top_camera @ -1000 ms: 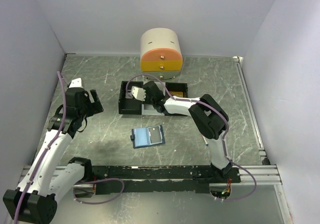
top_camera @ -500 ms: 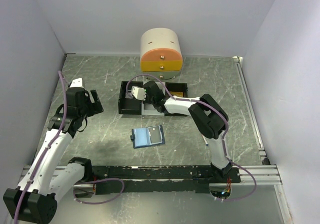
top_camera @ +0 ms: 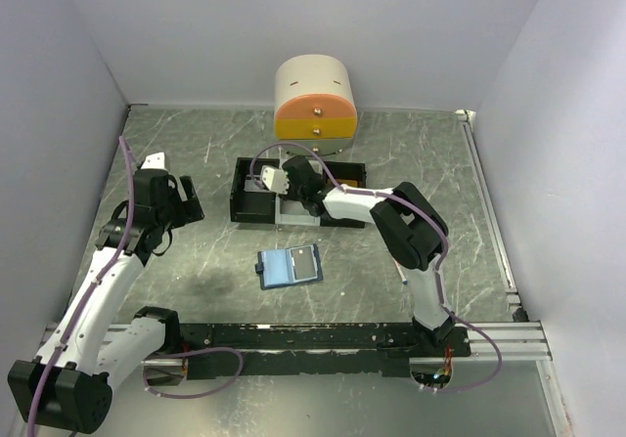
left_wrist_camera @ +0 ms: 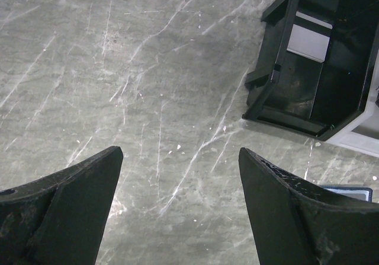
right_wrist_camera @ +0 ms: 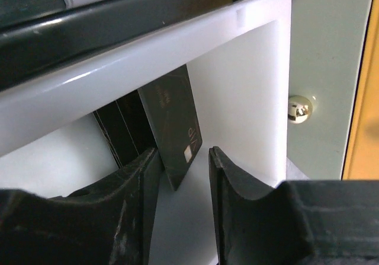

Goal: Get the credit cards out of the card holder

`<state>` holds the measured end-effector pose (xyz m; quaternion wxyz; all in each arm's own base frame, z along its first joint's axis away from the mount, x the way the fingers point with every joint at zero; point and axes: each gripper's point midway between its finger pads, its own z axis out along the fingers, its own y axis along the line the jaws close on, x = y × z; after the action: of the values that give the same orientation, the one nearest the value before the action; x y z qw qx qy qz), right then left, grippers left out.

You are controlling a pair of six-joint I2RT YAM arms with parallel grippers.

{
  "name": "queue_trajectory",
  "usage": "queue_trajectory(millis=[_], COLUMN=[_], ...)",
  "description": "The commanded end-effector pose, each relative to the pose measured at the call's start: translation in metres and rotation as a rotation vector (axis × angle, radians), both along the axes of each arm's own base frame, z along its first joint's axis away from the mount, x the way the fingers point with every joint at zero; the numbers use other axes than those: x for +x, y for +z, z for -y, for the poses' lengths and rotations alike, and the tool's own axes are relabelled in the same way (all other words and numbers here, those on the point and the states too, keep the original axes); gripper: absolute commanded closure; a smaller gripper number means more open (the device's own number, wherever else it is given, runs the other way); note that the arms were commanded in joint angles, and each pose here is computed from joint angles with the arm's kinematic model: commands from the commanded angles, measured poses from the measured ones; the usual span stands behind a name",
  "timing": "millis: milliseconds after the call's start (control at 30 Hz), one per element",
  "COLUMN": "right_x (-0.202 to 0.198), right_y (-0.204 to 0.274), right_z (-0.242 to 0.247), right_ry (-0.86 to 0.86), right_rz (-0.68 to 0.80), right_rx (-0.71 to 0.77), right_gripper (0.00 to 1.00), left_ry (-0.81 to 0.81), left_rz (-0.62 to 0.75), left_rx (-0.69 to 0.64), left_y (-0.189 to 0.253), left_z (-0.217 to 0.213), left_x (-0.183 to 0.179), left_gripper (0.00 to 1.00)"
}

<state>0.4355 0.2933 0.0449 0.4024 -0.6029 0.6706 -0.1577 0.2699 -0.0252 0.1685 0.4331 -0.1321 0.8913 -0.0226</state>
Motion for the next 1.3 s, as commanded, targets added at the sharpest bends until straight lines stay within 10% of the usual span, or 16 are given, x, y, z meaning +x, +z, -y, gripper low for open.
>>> queue_trajectory(millis=[0,733,1267], right_x=[-0.006,-0.009,-0.054], right_y=[0.001,0.008,0.186], right_z=[-0.003,-0.012,0.011], right_ry=[0.017,0.01,-0.154], right_rz=[-0.047,-0.061,0.148], right_rx=[0.003,0.108,0.885], right_gripper=[0.61,0.57,0.56], left_ry=[-0.026,-0.035,-0.054], left_rz=[-0.003,-0.013,0.02], left_rx=[-0.004,-0.008,-0.014], left_y=[-0.001,-0.004,0.005], left_z=[0.003,0.005,0.007], left_x=[0.0,0.0,-0.001], left_gripper=[0.09,0.09,0.09])
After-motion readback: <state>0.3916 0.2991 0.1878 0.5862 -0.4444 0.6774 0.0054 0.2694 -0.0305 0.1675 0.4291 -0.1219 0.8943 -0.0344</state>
